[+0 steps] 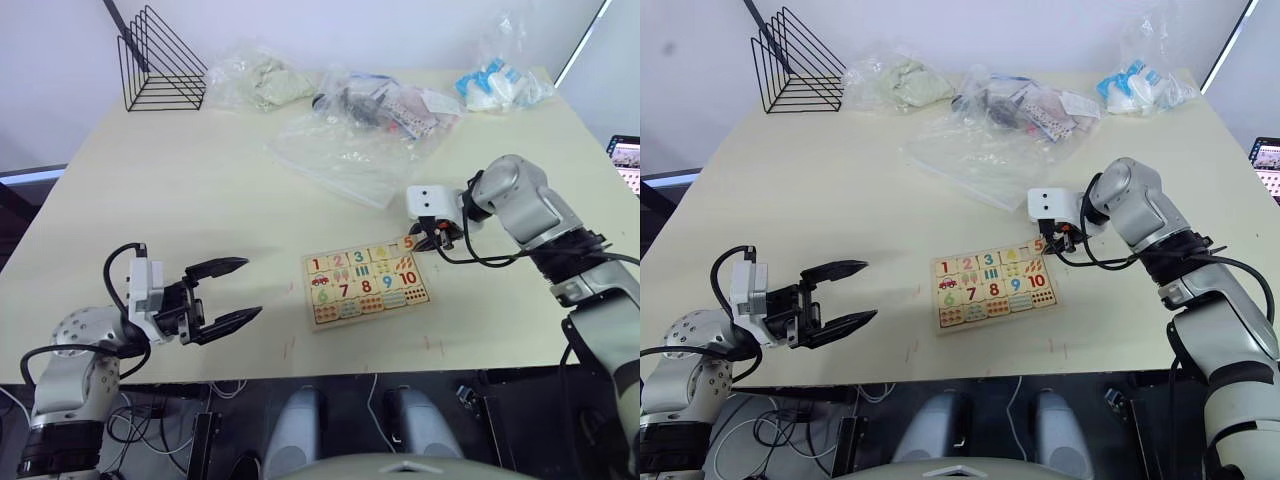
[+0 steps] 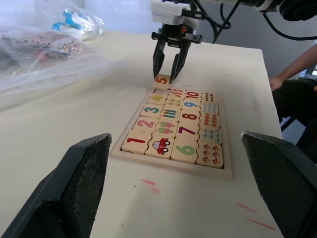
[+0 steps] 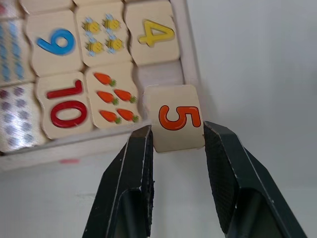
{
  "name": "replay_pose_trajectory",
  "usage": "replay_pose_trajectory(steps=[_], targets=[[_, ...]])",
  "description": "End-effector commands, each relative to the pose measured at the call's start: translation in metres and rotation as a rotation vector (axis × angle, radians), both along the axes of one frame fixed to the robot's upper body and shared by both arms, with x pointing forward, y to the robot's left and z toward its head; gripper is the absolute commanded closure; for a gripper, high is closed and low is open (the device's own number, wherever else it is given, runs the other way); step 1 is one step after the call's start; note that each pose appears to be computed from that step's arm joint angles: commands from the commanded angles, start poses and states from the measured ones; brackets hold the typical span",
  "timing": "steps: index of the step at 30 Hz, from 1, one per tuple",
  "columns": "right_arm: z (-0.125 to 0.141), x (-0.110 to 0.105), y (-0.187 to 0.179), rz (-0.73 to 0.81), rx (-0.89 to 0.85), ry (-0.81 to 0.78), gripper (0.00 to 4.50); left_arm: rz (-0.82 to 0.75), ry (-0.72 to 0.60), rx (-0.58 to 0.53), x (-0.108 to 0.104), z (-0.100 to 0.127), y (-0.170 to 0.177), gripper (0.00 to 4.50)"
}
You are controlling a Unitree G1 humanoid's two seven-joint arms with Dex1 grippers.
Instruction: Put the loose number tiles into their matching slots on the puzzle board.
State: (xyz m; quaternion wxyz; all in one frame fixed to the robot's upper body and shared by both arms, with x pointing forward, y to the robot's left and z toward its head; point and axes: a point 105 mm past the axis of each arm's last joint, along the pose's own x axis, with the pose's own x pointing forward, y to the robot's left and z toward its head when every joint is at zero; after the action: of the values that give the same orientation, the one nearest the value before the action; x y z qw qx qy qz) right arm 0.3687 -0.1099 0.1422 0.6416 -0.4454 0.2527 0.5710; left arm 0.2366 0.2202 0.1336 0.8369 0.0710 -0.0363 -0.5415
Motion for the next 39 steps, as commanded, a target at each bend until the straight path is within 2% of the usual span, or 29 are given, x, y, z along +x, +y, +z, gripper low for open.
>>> replay_pose_trajectory(steps=[1,39], targets=[[0.011,0.004,0.005,0.028,-0.012,-0.051,3.53,-0.005,-0.042,0.015,-0.002,0.008,0.001,0.00],[0.000,-0.008,0.018,0.108,-0.018,-0.008,3.53,-0.005,-0.030,0.015,-0.004,0.002,0.002,0.00]])
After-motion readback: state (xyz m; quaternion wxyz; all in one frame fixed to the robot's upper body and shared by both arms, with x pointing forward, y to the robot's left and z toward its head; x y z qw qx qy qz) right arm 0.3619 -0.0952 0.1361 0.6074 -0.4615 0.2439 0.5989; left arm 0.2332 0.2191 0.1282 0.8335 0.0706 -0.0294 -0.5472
